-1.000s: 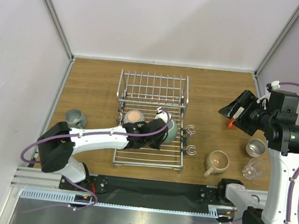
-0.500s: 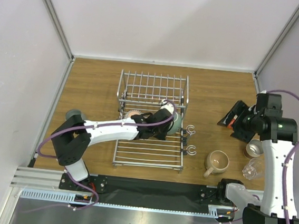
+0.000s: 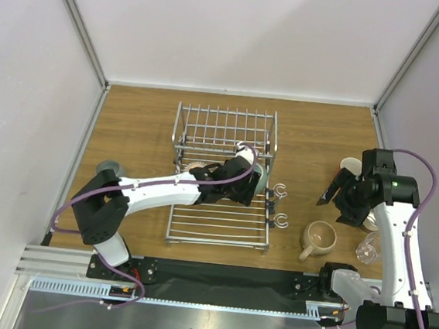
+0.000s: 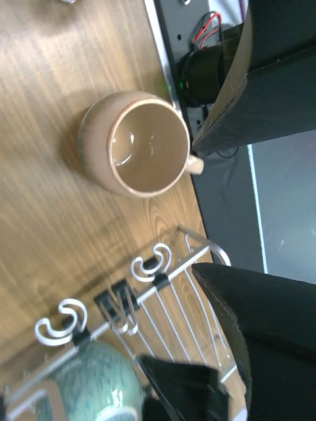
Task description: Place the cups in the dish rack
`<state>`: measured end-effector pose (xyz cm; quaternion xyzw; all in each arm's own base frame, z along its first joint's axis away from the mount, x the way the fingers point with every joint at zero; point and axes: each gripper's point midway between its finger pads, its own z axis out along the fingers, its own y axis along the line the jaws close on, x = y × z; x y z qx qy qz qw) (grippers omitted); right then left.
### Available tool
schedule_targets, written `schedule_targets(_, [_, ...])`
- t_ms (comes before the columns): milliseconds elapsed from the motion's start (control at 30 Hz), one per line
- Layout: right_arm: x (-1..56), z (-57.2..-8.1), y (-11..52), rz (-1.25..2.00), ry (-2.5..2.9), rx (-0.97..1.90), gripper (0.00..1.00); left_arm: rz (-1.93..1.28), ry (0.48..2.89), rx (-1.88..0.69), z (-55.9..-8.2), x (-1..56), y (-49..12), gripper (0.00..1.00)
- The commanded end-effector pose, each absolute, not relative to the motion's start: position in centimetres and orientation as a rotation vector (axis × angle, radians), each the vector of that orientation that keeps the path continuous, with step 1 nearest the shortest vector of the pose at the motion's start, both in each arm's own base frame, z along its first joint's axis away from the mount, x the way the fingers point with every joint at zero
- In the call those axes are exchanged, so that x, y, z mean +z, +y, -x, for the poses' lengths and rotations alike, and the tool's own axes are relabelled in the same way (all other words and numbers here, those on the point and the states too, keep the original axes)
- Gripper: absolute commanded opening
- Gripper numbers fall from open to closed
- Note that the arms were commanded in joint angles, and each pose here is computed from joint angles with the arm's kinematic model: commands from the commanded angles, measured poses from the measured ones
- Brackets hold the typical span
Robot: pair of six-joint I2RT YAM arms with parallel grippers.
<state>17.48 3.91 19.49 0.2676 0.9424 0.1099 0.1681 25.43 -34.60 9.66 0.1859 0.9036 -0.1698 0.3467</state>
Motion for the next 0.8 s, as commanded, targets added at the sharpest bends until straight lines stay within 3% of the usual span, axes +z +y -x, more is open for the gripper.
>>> schedule_targets(0, [18.5,-17.6,3.3,-0.806,2.685,0.25,0.74,-0.437,2.226,-0.548,-25.7,14.7,-34.6,0.72])
schedule_targets(433, [11.9,-18.9,4.6,-0.869,2.773,0.147,0.68,-0.572,2.101,-0.962,-16.3,22.4,-30.2,0.75])
schedule_targets(767, [7.3,-19.9,4.5,-0.954,2.806,0.072,0.58,-0.346,2.07,-1.083,-12.8,29.6,-24.3,0.82])
